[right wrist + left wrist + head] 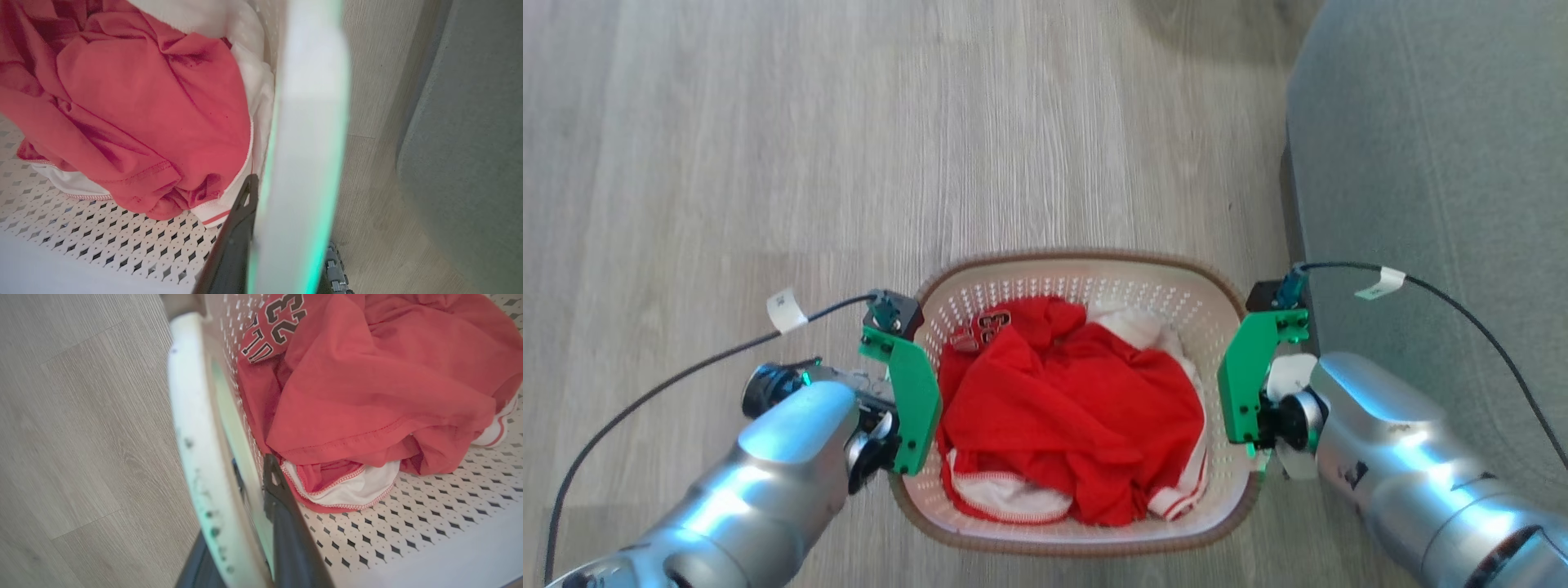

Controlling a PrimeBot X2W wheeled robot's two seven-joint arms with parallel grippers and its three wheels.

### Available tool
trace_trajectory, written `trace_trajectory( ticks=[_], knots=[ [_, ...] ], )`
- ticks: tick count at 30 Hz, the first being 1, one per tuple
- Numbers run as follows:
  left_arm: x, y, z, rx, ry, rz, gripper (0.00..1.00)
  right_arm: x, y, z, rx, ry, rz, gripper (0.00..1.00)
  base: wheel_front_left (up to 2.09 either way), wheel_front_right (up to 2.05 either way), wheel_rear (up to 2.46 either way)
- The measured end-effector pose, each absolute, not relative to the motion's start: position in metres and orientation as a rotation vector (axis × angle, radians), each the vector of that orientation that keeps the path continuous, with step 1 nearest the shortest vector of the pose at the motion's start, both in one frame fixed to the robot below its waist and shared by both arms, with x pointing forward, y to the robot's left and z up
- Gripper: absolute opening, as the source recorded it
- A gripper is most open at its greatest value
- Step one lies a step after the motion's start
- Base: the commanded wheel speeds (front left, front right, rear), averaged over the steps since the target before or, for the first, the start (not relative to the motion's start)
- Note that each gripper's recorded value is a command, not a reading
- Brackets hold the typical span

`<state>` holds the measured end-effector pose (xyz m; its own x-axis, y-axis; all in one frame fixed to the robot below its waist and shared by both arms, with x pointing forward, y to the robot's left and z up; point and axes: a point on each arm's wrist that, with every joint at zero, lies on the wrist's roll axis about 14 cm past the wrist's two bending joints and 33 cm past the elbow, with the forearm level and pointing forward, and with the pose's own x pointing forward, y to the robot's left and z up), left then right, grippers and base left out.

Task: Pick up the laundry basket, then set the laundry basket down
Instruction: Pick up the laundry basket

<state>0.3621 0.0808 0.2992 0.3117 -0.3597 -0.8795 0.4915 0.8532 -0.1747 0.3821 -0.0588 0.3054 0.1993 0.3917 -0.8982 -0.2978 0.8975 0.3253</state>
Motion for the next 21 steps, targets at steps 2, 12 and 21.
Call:
trace_trajectory(
  ticks=[2,12,21],
  knots=[
    [0.358,0.082,0.304,0.136,1.124,-0.558,0.00,0.379,-0.057,0.311,0.084,1.275,0.489,0.00,0.00,0.00,0.00],
    [0.347,0.096,0.331,0.135,1.084,-0.499,0.00,0.367,-0.047,0.342,0.047,1.204,0.530,0.00,0.00,0.00,0.00],
    [0.326,0.103,0.340,0.094,1.087,-0.460,0.00,0.355,-0.039,0.352,0.003,1.186,0.561,0.00,0.00,0.00,0.00]
  ],
)
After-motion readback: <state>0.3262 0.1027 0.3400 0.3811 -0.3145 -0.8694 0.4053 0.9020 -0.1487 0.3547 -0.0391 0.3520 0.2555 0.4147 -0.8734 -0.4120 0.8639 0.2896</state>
